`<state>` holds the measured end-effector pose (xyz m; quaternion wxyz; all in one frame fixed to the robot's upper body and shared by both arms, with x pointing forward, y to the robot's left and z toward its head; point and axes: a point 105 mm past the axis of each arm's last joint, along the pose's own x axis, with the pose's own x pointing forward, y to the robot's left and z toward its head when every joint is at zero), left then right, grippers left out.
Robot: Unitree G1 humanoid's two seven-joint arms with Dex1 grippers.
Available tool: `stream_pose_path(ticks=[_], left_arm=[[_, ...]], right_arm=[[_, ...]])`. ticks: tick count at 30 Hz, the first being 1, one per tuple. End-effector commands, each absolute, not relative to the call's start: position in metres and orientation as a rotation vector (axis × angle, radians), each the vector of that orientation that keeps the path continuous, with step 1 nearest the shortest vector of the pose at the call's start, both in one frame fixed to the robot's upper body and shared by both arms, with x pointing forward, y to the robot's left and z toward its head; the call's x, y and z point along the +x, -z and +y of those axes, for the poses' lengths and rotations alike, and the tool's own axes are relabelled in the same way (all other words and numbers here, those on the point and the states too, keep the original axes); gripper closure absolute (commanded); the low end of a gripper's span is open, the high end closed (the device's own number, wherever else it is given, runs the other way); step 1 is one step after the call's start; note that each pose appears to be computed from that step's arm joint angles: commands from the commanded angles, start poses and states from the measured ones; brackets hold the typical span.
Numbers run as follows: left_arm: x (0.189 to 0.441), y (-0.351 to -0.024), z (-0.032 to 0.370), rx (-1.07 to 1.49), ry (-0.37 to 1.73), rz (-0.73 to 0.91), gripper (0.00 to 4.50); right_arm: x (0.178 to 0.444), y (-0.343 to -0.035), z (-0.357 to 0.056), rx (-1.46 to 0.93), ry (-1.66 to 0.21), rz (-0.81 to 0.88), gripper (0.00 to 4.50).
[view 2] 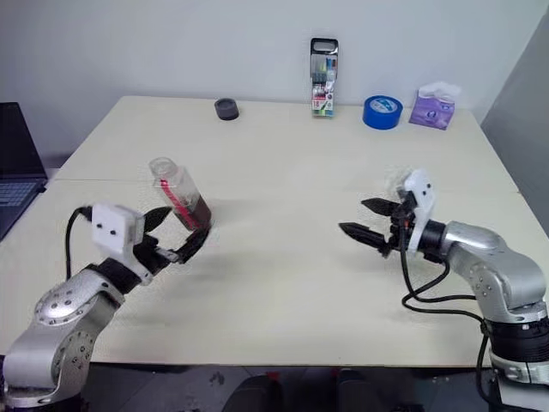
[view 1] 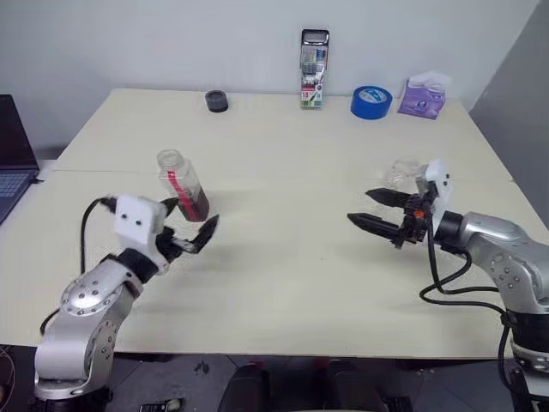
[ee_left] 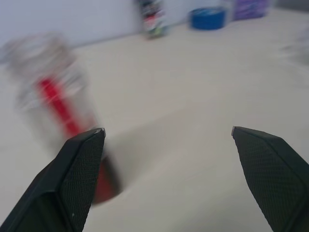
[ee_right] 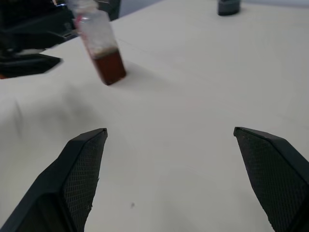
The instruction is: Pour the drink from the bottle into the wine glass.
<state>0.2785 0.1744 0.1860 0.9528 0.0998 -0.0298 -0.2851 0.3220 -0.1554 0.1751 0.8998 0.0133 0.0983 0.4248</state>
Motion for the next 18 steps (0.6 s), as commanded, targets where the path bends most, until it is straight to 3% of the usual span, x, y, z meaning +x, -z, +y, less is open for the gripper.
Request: stream_pose_path(ticks=[1,4,9,18], left_arm=[[0.249,-0.204,0.126,0.208,0.909,-0.088,0.02],[0.236,-0.208,0.115,0.211,1.047,-0.071,0.02],[0.236,-0.207,0.118,0.208,1.084,-0.046,0.02],[0.236,-0.206,0.117,0.172,1.105,-0.048,0.02]], right_arm=[[0.344,-0.181,-0.187,0.128,-0.767,0.235,0.0],[0.361,-0.185,-0.205,0.188,-0.705,0.262,0.0],[0.381,-0.192,-0.231,0.302,-0.615,0.304,0.0],[0.402,-0.162,-0.249,0.536,-0.472,0.513,0.0]])
